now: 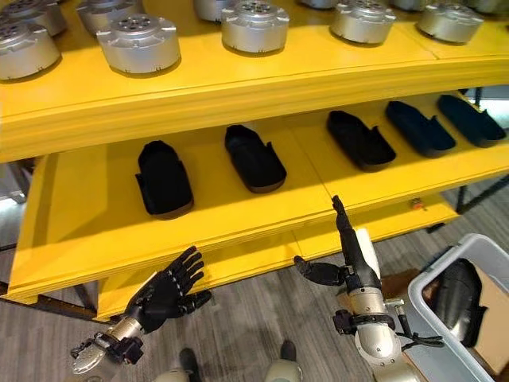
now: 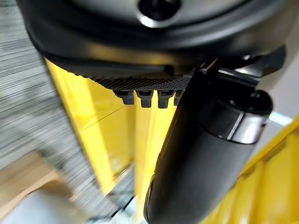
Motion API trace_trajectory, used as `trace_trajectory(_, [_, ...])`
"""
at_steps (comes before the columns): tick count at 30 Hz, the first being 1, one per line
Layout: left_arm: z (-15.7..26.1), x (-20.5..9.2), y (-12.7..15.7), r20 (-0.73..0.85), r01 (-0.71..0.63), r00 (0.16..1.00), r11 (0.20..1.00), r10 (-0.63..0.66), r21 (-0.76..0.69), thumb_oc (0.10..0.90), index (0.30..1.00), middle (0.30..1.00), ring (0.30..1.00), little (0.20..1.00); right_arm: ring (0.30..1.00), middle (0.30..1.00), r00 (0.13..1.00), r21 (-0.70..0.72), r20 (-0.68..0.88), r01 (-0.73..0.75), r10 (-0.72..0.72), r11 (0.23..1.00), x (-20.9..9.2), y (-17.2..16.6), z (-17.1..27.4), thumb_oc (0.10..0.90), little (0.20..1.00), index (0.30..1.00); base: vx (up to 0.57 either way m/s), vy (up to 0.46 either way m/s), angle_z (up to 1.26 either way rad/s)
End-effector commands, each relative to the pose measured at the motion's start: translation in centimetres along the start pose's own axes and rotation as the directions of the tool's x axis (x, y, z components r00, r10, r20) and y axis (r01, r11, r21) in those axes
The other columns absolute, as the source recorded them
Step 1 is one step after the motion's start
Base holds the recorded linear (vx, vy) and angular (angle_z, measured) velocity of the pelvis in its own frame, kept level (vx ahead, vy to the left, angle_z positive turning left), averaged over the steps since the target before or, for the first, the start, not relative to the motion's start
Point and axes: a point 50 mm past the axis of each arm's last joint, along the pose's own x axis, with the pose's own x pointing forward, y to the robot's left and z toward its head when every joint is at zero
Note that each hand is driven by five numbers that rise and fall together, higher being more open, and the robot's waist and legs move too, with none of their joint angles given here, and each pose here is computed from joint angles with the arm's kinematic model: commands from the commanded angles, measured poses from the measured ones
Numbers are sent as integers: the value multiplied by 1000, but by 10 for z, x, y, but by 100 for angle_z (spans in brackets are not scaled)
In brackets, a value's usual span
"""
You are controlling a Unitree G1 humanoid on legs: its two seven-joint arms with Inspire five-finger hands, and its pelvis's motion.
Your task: Move parts from the plastic box to the shelf.
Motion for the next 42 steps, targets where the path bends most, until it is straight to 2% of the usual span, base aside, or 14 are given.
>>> trace_trajectory(1, [43, 11, -16, 218, 157, 960, 983, -174, 95, 900, 1000, 1000, 1000, 1000, 1000, 1000, 951, -31, 261, 182, -168, 983, 22, -34, 32, 900, 1000, 1000, -165, 46, -44])
trace_trajectory(7, [39, 2, -3, 246, 141, 956, 987, -157, 82, 900, 1000, 1000, 1000, 1000, 1000, 1000, 943, -96, 251, 250, -220, 964, 28, -39, 22, 900, 1000, 1000, -98, -59, -21])
trace_trajectory(11, [41, -5, 2, 285, 109, 952, 994, -113, 29, 900, 1000, 1000, 1000, 1000, 1000, 1000, 943, -139, 254, 257, -217, 956, 33, -46, 22, 900, 1000, 1000, -10, -282, -131])
trace_trajectory(15, [45, 3, -1, 344, 74, 937, 996, -54, -43, 900, 1000, 1000, 1000, 1000, 1000, 1000, 942, -250, 266, 273, -205, 929, 51, -55, 27, 900, 1000, 1000, 61, -380, -86])
trace_trajectory(21, [46, 8, -4, 405, 90, 914, 987, -28, -137, 900, 1000, 1000, 1000, 1000, 1000, 1000, 923, -345, 280, 354, -265, 869, 52, -73, 28, 900, 1000, 1000, 57, -305, -69])
trace_trajectory(26, [47, 13, -8, 416, 97, 909, 987, -37, -125, 900, 1000, 1000, 1000, 1000, 1000, 1000, 907, -310, 265, 402, -328, 862, 47, -82, 24, 900, 1000, 1000, 40, -244, -34])
trace_trajectory(32, [58, 20, -11, 438, 113, 896, 992, -79, -52, 900, 1000, 1000, 1000, 1000, 1000, 1000, 921, -306, 247, 370, -303, 877, 38, -76, 16, 900, 1000, 1000, 58, -170, -25])
trace_trajectory(38, [82, 30, -14, 503, 87, 862, 996, -63, -25, 900, 1000, 1000, 1000, 1000, 1000, 1000, 936, -259, 289, 280, -202, 924, 33, -60, 17, 900, 1000, 1000, 75, -90, -29])
trace_trajectory(42, [89, 29, -14, 530, 30, 848, 999, -3, -43, 900, 1000, 1000, 1000, 1000, 1000, 1000, 935, -186, 343, 158, -87, 970, 37, -42, 25, 900, 1000, 1000, 89, 32, -70])
